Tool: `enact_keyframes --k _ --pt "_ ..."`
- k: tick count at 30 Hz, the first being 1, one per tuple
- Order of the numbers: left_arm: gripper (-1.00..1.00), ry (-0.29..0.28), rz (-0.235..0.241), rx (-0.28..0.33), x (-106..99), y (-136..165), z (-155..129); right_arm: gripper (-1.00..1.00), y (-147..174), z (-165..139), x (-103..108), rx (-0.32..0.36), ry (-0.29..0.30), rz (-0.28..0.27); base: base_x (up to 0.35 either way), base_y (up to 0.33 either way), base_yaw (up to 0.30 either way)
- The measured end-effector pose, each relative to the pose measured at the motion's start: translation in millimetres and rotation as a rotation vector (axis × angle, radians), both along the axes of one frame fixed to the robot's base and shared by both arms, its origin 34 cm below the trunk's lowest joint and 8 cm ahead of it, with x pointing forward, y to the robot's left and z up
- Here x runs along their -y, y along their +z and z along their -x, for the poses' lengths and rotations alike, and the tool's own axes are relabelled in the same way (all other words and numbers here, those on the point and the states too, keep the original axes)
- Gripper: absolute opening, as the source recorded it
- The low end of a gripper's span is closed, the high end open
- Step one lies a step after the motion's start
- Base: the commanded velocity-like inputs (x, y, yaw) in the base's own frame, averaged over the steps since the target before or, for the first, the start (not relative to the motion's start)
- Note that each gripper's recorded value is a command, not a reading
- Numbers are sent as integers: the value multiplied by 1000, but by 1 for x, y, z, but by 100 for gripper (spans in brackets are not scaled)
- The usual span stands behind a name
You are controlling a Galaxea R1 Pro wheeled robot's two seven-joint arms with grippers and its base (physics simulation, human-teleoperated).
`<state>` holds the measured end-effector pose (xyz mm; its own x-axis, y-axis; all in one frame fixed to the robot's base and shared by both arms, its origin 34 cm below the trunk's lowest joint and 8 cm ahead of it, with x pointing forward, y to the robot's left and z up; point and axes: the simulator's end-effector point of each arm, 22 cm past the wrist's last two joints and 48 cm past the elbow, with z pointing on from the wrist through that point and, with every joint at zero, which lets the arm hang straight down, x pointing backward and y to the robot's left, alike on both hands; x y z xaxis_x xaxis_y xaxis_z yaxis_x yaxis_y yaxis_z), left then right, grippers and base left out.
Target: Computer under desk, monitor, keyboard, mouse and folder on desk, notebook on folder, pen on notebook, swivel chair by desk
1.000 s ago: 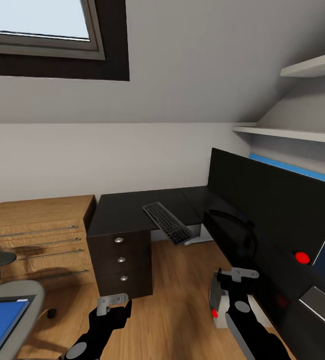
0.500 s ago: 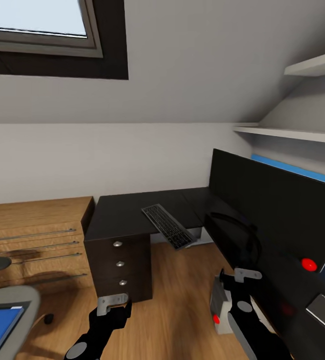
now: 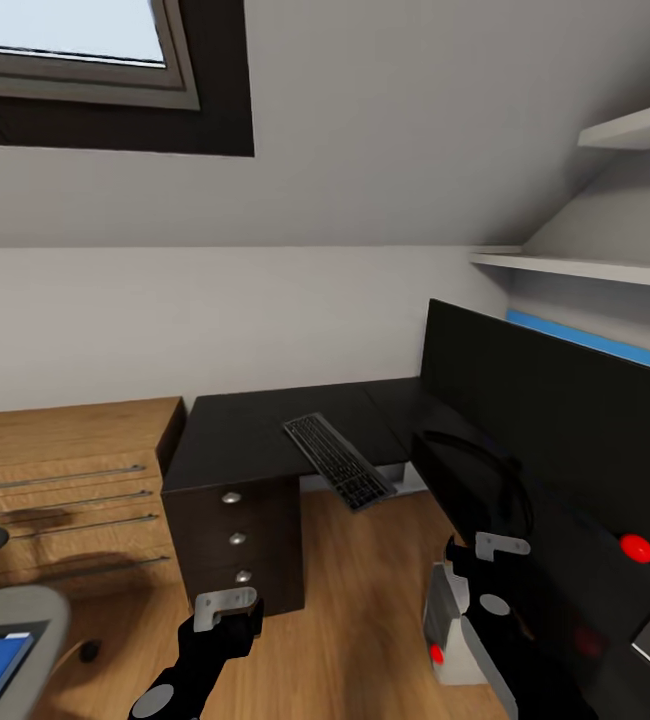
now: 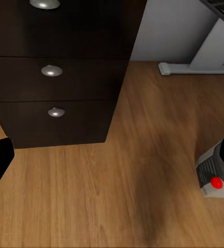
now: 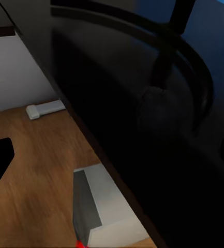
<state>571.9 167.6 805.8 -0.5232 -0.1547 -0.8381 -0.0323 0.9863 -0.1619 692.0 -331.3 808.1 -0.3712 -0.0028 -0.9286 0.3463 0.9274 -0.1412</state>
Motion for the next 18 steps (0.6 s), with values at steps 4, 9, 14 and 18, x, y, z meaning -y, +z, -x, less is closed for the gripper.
enact_keyframes --k 4,9,14,18 --pt "100 0 0 -1 0 0 0 100 0 -1 5 0 -1 4 122 0 0" --pt "100 0 0 -2 0 -1 0 100 0 -1 11 0 -5 -8 17 0 0" --pt "100 0 0 -1 0 -1 0 100 0 -1 16 2 -15 -15 137 0 0" --pt "100 0 1 -2 0 -1 0 100 0 -1 17 3 -17 -17 126 0 0"
